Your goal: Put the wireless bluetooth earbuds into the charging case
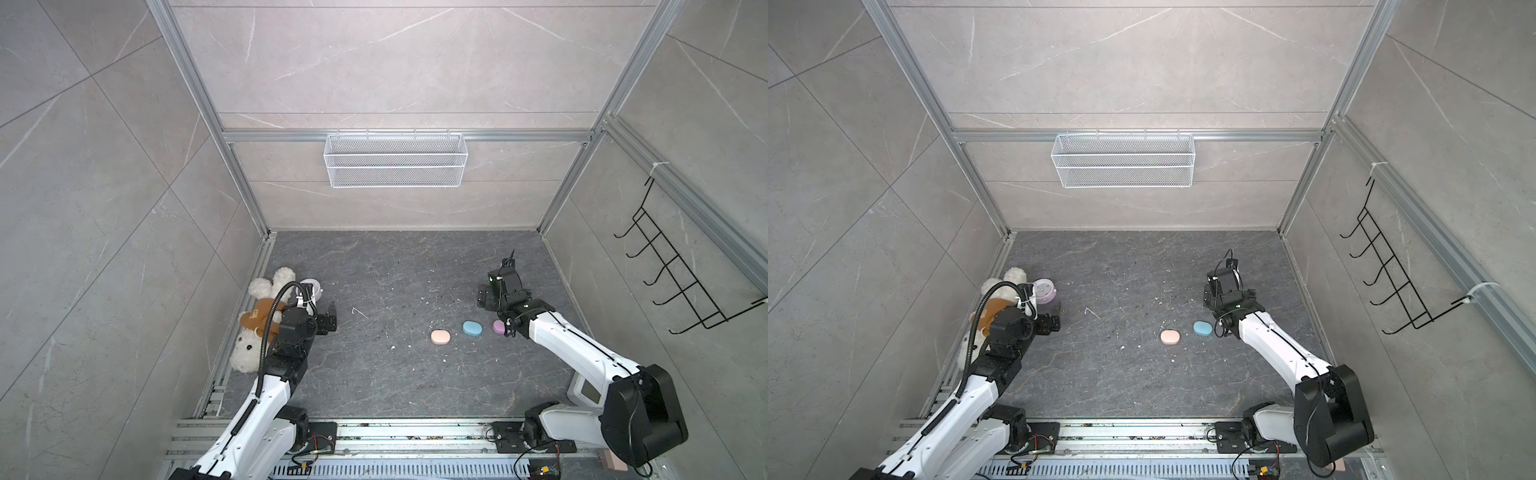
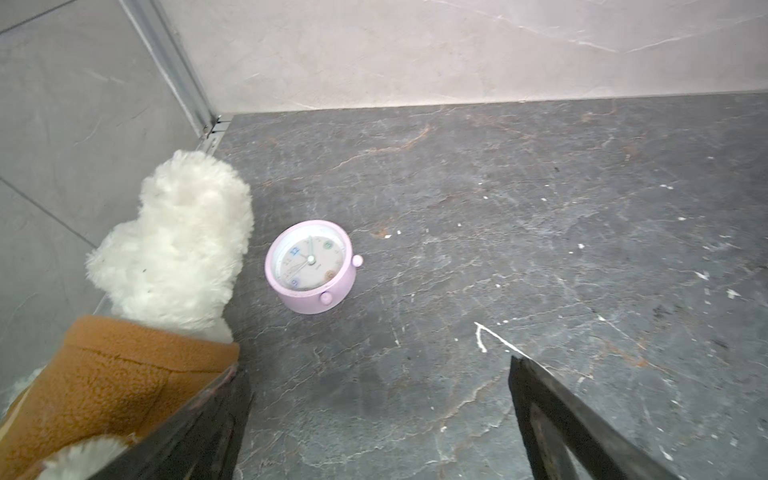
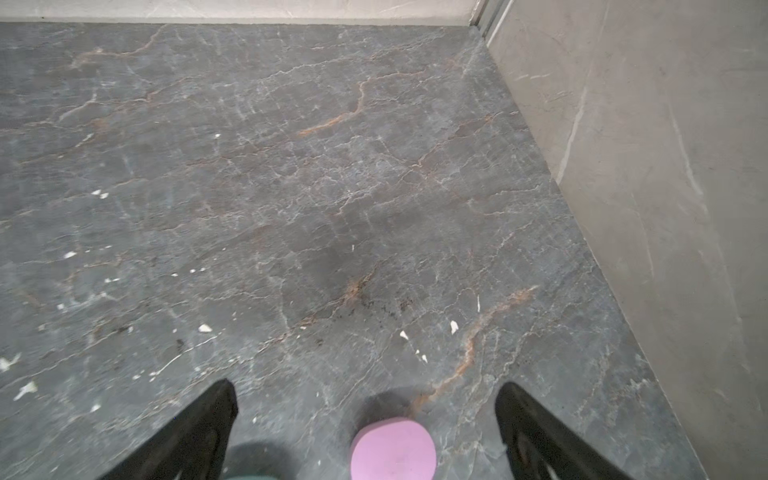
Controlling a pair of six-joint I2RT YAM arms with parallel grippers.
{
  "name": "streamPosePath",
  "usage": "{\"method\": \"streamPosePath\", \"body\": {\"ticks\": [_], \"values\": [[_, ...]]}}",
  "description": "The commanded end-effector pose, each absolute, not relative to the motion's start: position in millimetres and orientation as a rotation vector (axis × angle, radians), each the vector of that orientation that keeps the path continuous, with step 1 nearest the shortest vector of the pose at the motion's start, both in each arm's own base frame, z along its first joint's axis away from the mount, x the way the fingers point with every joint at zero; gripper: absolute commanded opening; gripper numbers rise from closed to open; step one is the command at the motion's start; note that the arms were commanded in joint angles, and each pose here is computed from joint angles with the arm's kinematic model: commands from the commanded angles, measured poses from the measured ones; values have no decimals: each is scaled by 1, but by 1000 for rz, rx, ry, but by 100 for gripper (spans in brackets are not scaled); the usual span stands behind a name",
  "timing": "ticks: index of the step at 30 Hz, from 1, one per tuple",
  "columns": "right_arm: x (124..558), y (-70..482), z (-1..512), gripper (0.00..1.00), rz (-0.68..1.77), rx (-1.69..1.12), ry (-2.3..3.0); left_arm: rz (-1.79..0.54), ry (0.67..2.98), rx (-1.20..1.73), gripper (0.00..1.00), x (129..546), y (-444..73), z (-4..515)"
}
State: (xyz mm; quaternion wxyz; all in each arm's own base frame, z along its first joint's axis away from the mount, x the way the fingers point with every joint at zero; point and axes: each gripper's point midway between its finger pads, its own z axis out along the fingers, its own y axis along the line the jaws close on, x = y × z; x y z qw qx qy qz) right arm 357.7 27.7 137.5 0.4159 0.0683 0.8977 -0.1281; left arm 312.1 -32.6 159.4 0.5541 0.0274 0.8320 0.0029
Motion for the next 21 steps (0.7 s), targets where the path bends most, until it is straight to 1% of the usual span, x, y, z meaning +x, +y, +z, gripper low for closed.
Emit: {"method": "streamPosePath", "body": {"ticks": [1, 8, 13, 21], "values": [[379, 20, 158, 100, -356, 160, 2052, 19, 1824, 28, 99, 328, -22, 185], [392, 13, 149, 100, -358, 143, 1960, 98, 1817, -36, 99, 341, 3, 159], [395, 8, 151, 100, -333, 122, 1889, 108, 1866, -3, 98, 357, 3, 135], [394, -9, 160, 100, -219, 186, 1823, 123, 1875, 10, 98, 368, 5, 110]]}}
